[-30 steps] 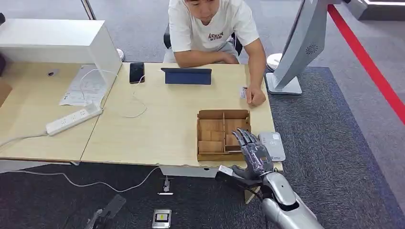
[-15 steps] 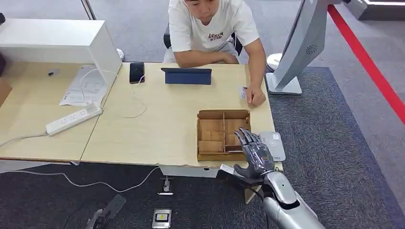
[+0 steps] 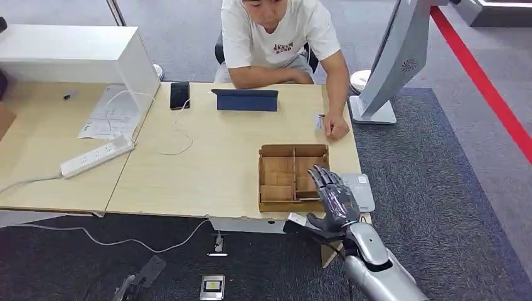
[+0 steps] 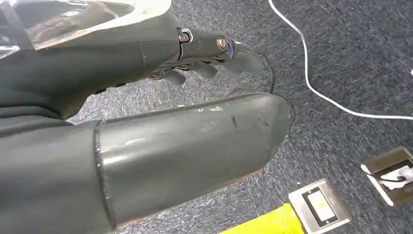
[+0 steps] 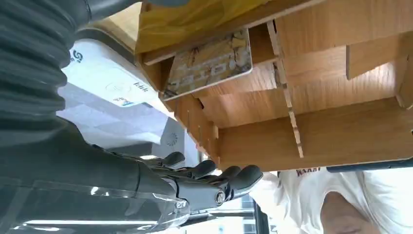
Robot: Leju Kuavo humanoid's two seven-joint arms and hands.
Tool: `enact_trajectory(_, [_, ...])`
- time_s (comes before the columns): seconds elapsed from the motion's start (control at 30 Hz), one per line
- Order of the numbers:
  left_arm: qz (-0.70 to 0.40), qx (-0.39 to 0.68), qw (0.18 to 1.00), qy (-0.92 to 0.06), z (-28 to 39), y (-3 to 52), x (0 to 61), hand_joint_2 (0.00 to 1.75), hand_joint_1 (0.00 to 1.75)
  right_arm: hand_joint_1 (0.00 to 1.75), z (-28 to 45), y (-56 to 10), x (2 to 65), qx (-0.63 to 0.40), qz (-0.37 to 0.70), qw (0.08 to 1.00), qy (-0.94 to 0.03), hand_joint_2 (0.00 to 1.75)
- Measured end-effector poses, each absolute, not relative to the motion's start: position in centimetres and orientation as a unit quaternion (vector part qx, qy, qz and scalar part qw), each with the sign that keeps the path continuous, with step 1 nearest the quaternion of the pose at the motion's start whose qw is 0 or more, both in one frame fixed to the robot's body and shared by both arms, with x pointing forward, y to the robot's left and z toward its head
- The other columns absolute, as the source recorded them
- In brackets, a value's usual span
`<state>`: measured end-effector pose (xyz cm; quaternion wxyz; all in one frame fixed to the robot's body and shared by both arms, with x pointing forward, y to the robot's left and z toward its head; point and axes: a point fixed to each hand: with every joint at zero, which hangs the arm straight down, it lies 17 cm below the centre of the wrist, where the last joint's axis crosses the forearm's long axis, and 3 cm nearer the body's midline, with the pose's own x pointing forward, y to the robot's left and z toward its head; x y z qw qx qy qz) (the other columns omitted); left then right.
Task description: Pass the card to the sensor for recognition and then transmit it.
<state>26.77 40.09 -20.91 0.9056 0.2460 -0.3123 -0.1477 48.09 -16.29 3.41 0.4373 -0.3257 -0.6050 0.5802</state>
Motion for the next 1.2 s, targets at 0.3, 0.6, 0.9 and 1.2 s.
enact_trajectory(0.3, [-0.148, 0.246, 0.906, -0.312, -20.9, 40.1, 26.8, 0.0, 0.0, 0.0, 3.1, -16.3, 48.2, -0.325, 0.58, 0.441, -0.603, 1.75])
enact_trajectory(0.6, [-0.147, 0.245, 0.906, -0.312, -20.9, 40.1, 26.8, 0.0, 0.0, 0.0, 2.8, -16.1, 48.2, -0.323, 0.584, 0.442, -0.6, 1.75])
enact_trajectory(0.9, [-0.147, 0.245, 0.906, -0.312, -20.9, 40.1, 26.8, 0.0, 0.0, 0.0, 2.3, -16.6, 48.2, -0.325, 0.586, 0.444, -0.595, 1.75])
enact_trajectory(1.2, [-0.147, 0.246, 0.906, -0.312, -20.9, 40.1, 26.8, 0.0, 0.0, 1.52, 2.1, -16.7, 48.1, -0.326, 0.588, 0.444, -0.592, 1.75])
